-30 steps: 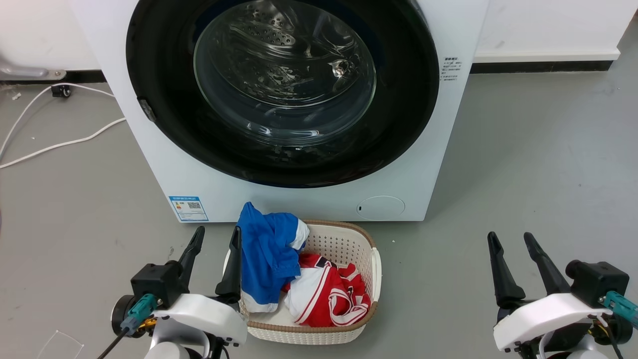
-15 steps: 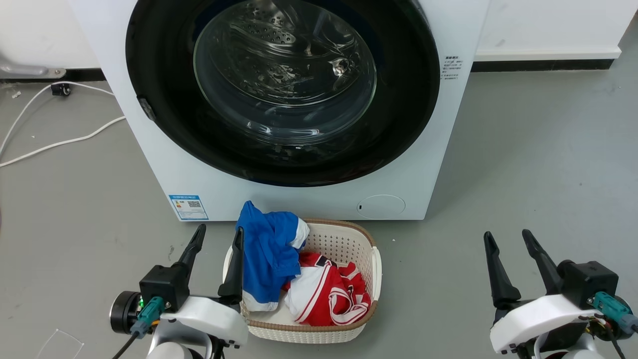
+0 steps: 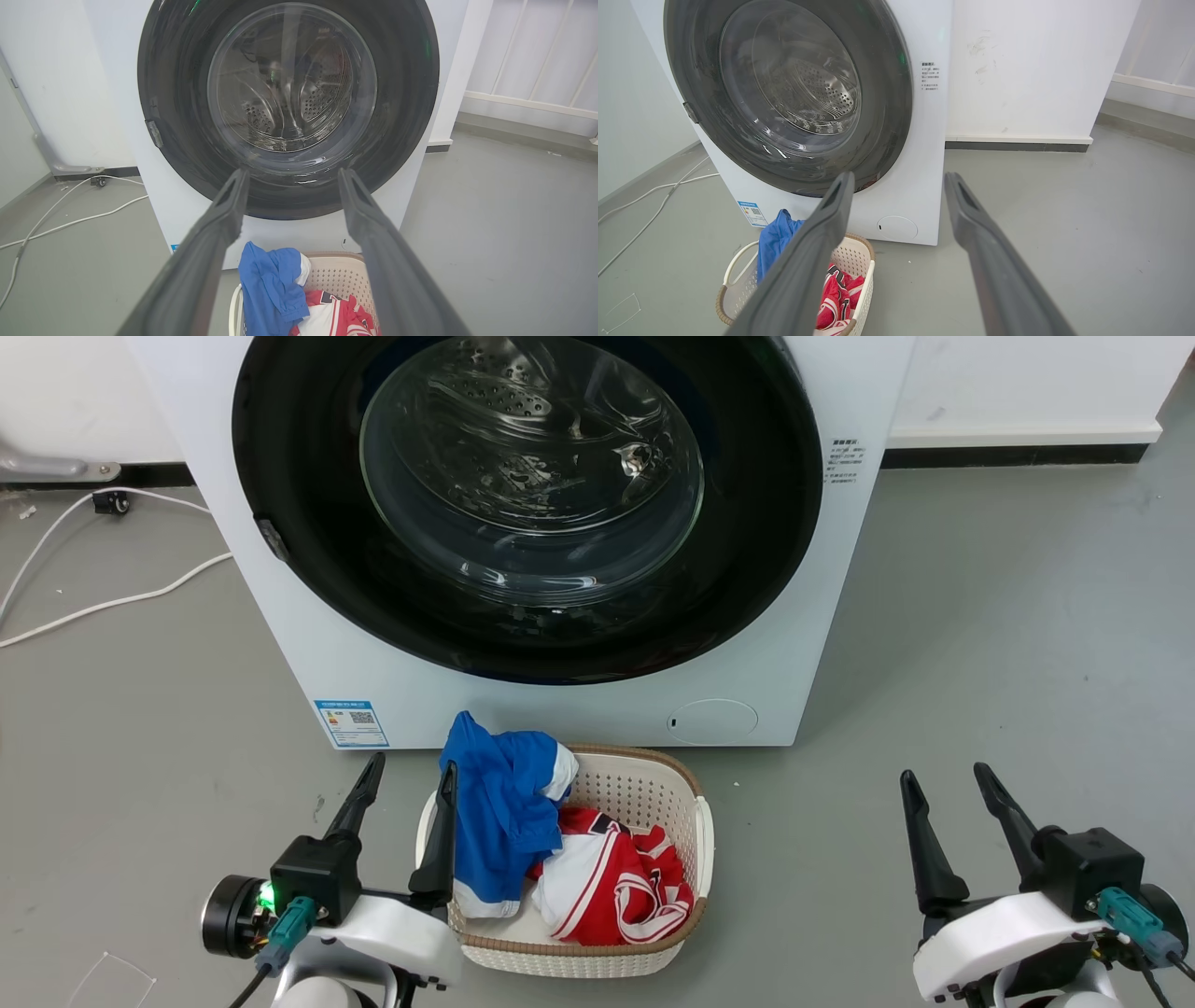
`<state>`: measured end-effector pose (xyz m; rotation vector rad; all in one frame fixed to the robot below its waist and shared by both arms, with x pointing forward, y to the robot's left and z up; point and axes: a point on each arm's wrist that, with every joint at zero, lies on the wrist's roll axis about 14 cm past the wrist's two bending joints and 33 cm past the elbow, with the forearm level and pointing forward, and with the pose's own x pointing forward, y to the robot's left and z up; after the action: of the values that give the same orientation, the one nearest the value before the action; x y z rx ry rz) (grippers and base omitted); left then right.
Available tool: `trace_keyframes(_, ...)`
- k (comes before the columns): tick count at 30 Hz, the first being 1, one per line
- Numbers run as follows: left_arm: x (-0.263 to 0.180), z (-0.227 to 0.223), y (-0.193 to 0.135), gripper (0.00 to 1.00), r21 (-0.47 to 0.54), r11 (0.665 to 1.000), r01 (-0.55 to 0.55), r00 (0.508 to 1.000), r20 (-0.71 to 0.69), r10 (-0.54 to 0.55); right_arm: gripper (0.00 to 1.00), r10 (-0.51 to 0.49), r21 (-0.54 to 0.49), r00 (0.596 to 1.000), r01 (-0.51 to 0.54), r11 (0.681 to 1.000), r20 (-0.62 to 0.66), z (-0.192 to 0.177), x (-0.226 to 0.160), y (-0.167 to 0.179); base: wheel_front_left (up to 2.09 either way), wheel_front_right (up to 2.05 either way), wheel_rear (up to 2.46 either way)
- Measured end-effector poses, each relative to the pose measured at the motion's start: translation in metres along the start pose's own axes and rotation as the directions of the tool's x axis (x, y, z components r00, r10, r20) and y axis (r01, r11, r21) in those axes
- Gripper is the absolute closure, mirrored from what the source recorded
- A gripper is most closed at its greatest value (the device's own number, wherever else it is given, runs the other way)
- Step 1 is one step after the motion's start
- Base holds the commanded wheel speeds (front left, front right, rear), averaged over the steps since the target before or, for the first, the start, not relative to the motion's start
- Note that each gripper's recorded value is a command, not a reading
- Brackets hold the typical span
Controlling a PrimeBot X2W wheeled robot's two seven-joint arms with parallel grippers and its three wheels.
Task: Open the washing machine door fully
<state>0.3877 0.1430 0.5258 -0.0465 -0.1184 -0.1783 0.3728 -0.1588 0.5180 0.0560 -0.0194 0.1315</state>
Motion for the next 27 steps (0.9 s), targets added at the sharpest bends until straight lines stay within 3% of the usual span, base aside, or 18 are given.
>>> trace_keyframes(20,0.0005,-0.0048,0.0048,0.0,0.007,1.0,-0.011,1.0,-0.004,0.011,0.0,-0.006,-0.011,1.0,0.006,1.0,-0.004,-0.0061,-0.0001,-0.0024,0.0,0.0,0.0)
trace_keyframes(21,0.0007,-0.0051,0.0054,0.0,0.005,1.0,-0.014,1.0,-0.005,0.014,0.31,-0.006,-0.013,1.0,0.006,1.0,-0.005,-0.0065,0.0,-0.0026,0.0,0.0,0.0)
trace_keyframes(22,0.0007,-0.0058,0.0059,0.0,0.004,1.0,-0.017,1.0,-0.007,0.017,0.84,-0.007,-0.01,1.0,0.007,1.0,-0.006,-0.0068,0.0001,-0.003,0.0,0.0,0.0)
trace_keyframes(23,0.0006,-0.0061,0.0064,0.0,0.003,1.0,-0.019,1.0,-0.007,0.019,1.0,-0.008,-0.006,1.0,0.008,1.0,-0.006,-0.0069,0.0,-0.0033,0.0,0.0,0.0)
trace_keyframes(27,0.0008,-0.0063,0.0069,0.0,-0.008,1.0,-0.024,1.0,-0.007,0.024,1.0,-0.022,0.042,1.0,0.022,0.999,-0.002,-0.0071,0.0003,-0.0067,0.0,0.0,0.0)
